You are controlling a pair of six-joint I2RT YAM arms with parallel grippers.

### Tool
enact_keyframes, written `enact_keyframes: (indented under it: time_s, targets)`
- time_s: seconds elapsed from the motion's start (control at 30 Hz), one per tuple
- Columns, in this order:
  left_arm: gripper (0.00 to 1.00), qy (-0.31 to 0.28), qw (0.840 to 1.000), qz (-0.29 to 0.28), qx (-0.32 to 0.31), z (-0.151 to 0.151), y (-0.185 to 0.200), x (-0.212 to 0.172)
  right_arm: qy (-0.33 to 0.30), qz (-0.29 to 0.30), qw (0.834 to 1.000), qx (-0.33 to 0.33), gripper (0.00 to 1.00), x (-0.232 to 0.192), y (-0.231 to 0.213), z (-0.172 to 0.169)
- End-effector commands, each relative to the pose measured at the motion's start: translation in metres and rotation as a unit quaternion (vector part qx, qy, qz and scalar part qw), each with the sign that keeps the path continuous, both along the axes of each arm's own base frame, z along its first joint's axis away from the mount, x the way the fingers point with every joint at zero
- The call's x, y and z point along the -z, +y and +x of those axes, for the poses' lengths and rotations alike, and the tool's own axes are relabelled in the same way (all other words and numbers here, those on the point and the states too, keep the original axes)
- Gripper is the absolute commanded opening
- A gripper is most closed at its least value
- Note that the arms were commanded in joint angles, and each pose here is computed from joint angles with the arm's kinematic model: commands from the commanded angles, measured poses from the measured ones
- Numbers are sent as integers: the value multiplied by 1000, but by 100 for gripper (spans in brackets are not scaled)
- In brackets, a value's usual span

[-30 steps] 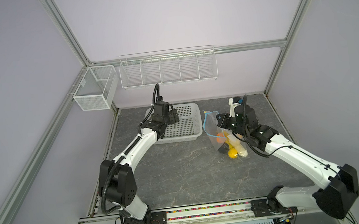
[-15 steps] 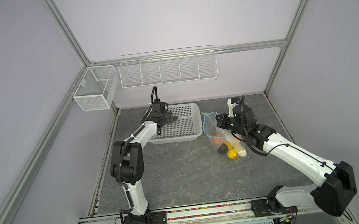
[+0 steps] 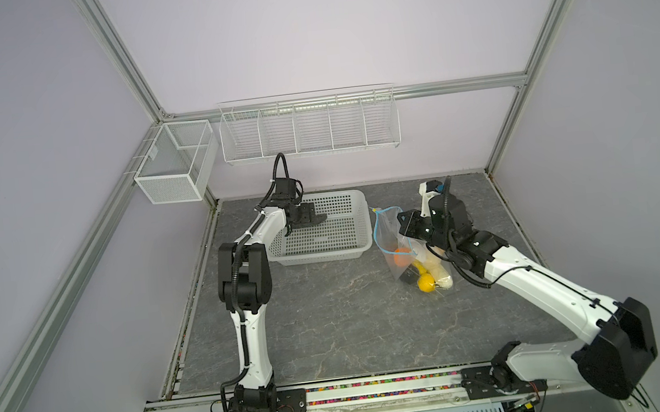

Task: Place the food in the zip-top bag and seal the zipper
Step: 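Lower the left gripper toward the dark grey eggplant's thick end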

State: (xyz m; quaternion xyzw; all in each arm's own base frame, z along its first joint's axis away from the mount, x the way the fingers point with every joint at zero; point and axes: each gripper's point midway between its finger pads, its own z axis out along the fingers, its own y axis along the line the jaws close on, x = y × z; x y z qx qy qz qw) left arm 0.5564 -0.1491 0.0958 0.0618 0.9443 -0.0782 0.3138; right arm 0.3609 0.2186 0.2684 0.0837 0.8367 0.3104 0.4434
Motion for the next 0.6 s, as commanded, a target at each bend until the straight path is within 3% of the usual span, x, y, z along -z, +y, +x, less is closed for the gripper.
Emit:
enact_keyframes:
  time_s: [0.0,0.57]
  targets:
    - [88,24,1000,8,13,-2,3,7,-16,3,1000,10,6,-9,-7,-1]
    - [88,54,998,-24,37,7,-13,29,-11,6,1000,11,6,-8,-7,-1]
